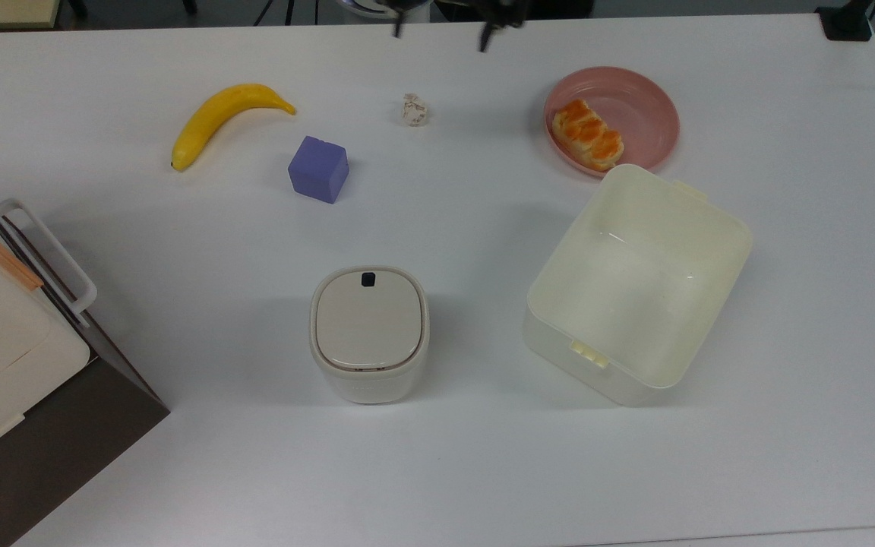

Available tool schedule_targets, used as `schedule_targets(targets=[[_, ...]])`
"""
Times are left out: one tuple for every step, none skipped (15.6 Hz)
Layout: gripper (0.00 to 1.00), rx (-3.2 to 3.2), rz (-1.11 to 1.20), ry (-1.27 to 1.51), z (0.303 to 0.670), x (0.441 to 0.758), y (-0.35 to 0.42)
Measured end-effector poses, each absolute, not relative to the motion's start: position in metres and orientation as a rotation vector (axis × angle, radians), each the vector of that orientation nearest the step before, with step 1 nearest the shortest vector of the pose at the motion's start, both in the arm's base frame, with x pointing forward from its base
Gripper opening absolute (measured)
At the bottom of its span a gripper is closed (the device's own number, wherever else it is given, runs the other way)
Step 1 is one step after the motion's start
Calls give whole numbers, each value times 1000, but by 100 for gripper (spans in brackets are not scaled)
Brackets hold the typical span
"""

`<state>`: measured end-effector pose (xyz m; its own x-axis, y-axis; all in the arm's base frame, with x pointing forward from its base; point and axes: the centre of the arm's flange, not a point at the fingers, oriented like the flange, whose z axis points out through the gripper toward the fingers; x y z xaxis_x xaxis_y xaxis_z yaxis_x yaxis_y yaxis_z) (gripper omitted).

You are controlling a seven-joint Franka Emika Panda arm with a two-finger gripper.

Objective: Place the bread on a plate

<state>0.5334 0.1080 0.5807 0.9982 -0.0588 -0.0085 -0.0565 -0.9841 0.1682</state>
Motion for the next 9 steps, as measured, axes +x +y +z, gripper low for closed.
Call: schedule_targets(targets=[[100,2997,-14,-111,590,533,82],[100,3022,-12,-127,596,533,56],[100,3054,-8,-165,602,533,28],[100,3108,17,-263,614,531,-13],[100,3134,36,-328,624,527,-41],[100,3155,47,-384,633,522,-66],[100,3170,54,-419,642,515,-88],[100,3181,61,-428,647,510,-101],[100,3193,67,-416,651,507,-107]])
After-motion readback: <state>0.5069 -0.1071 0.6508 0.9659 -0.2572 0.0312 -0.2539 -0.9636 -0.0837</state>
